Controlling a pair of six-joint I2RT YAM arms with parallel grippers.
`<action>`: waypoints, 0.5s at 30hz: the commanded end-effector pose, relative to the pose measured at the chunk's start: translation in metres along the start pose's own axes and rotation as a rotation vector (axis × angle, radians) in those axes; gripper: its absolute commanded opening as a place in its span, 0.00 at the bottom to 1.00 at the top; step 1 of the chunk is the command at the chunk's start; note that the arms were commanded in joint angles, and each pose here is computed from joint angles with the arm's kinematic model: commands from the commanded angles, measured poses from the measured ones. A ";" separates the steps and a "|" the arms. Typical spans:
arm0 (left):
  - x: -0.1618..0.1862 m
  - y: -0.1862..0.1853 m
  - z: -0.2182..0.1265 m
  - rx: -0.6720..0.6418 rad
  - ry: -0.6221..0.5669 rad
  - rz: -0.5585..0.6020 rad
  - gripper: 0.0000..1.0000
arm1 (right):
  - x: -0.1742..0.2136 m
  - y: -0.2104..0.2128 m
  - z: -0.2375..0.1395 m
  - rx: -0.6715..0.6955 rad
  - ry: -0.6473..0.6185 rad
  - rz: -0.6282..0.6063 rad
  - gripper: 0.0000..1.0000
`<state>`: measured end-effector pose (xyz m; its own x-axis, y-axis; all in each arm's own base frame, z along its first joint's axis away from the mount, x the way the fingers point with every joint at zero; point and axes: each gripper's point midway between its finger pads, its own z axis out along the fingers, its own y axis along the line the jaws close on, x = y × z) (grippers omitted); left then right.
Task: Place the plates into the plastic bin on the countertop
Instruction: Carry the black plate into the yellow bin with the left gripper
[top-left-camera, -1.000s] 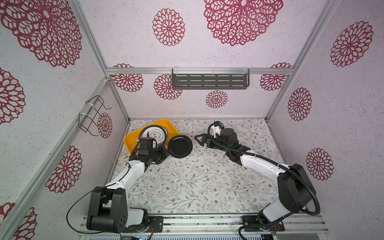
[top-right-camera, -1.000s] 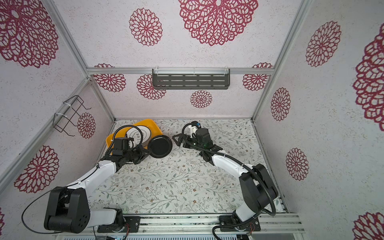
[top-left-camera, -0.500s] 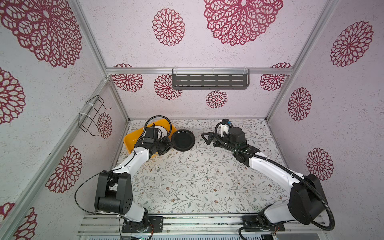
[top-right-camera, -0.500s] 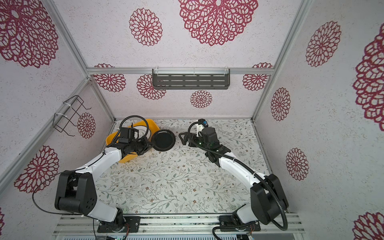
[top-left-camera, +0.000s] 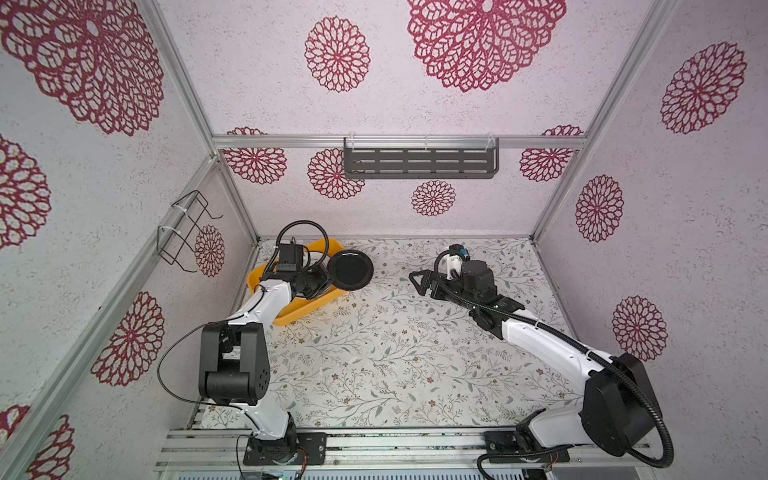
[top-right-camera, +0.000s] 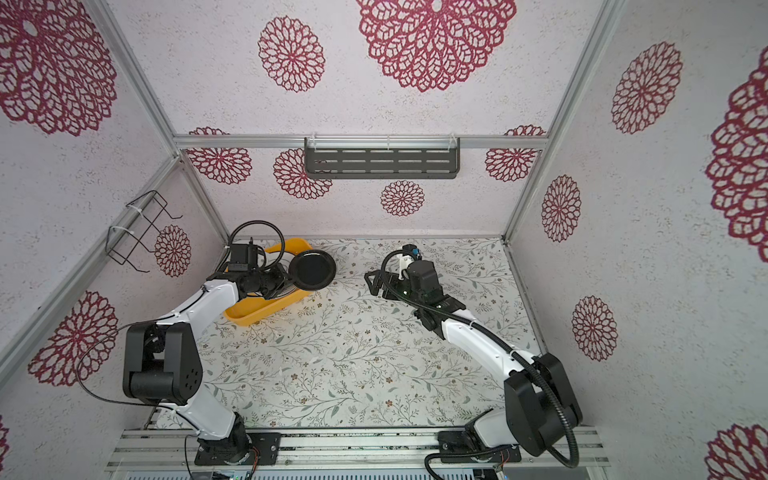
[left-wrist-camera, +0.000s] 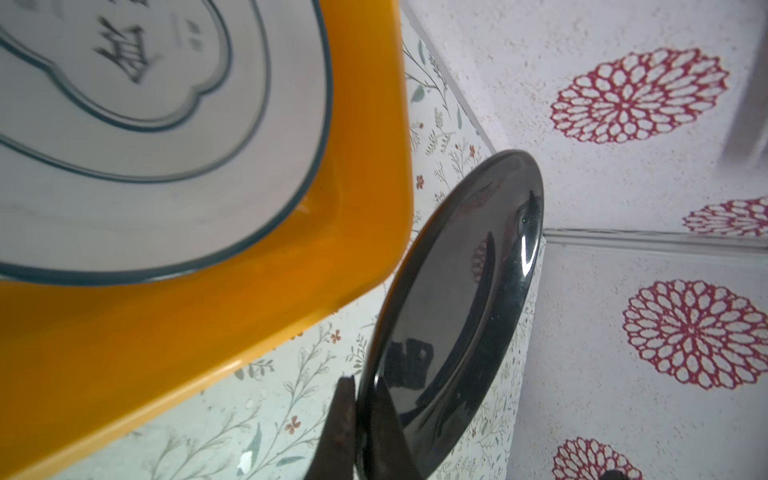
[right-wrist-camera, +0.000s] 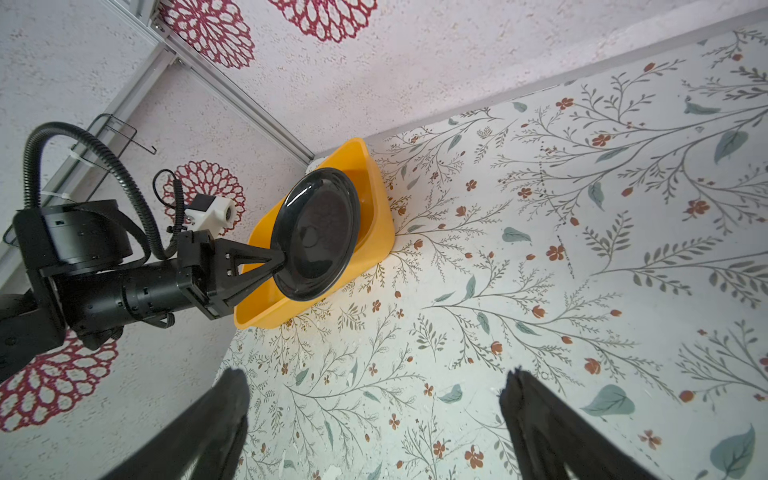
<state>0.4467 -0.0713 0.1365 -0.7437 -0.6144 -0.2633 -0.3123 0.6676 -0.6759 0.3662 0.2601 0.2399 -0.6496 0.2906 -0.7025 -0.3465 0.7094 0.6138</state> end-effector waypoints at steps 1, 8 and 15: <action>-0.025 0.007 -0.006 0.007 -0.047 -0.004 0.00 | -0.023 0.011 -0.011 -0.015 -0.068 -0.033 0.99; -0.059 0.043 -0.012 -0.017 -0.107 -0.088 0.00 | -0.025 0.009 -0.002 -0.005 -0.064 -0.024 0.99; -0.081 0.073 -0.011 -0.025 -0.132 -0.160 0.00 | -0.024 0.010 0.014 -0.024 -0.042 0.001 0.99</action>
<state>0.4612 0.0248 0.1045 -0.6129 -0.7609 -0.2131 -0.4804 0.5729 -0.6641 0.3786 0.2675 0.2429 -0.6481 0.2927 -0.7030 -0.3480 0.7073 0.6153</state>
